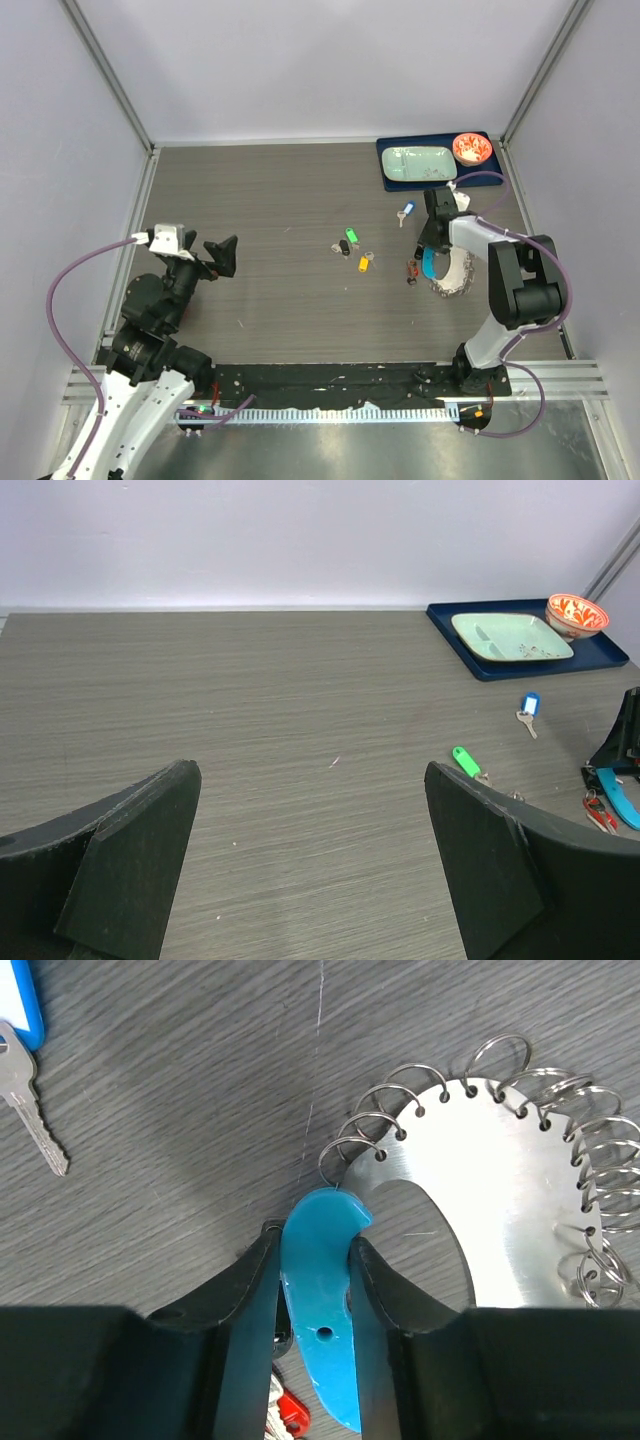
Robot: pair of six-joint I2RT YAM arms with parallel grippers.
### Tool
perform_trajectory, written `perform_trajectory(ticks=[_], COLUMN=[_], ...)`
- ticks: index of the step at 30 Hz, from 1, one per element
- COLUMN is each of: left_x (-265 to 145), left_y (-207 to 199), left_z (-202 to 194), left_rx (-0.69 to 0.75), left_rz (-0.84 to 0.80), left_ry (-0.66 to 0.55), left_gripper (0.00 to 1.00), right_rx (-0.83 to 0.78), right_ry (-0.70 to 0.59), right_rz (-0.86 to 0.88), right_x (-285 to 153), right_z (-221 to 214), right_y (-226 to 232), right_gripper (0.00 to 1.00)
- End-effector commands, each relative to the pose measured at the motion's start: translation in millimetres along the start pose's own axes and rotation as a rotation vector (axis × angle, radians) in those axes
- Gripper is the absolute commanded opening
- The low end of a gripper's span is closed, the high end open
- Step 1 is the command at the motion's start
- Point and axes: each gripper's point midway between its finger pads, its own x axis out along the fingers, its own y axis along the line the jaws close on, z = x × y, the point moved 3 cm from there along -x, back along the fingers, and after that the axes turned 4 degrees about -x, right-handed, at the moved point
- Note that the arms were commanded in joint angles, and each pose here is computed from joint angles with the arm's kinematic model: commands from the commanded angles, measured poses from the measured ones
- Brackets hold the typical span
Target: Put the keys on the keyring
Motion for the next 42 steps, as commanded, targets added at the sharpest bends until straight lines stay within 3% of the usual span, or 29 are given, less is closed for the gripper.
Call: perform_trajectory(ticks=[1,8,15,19,26,33,42], left_x=[0,-1,-2,-3,-6,-13,-27], left_y=[-6,-9,-10,-10,-7,3,21], left_z=[11,10,11,11,15,23,35], left_rx=[-0.009,-0.008,-0.009,-0.010,-0.014,-0.020,-0.044], left_rz=[-0.033,-0.048,-0.055,-0.056,-0.038,0.021,0.125], left_ry=[-0.053,-0.050,-0.054,-0.057,-0.076,-0.118,-0.201], left_gripper=[1.00,1.00,1.00,1.00,1.00,1.00,1.00], right_rx=[-0.021,-0.040,-0.124,-0.245,-0.487,-0.848,-1.164], right_ry=[0.030,-0.067,-0.202,-0.274,-0.380,-0.374,-0.230], right_rz=[-0.044,-0.041,0.015,0.104,0.322,0.523,0.699], right_x=[-2,-41,-94,-128,-196,-229,-206], right_z=[-15,5,21,23,1,-94,-215], right_y=[-16,-27,-22,8,109,226,300], right_gripper=[0.28,0.02,0.01,0.01,0.01,0.01,0.01])
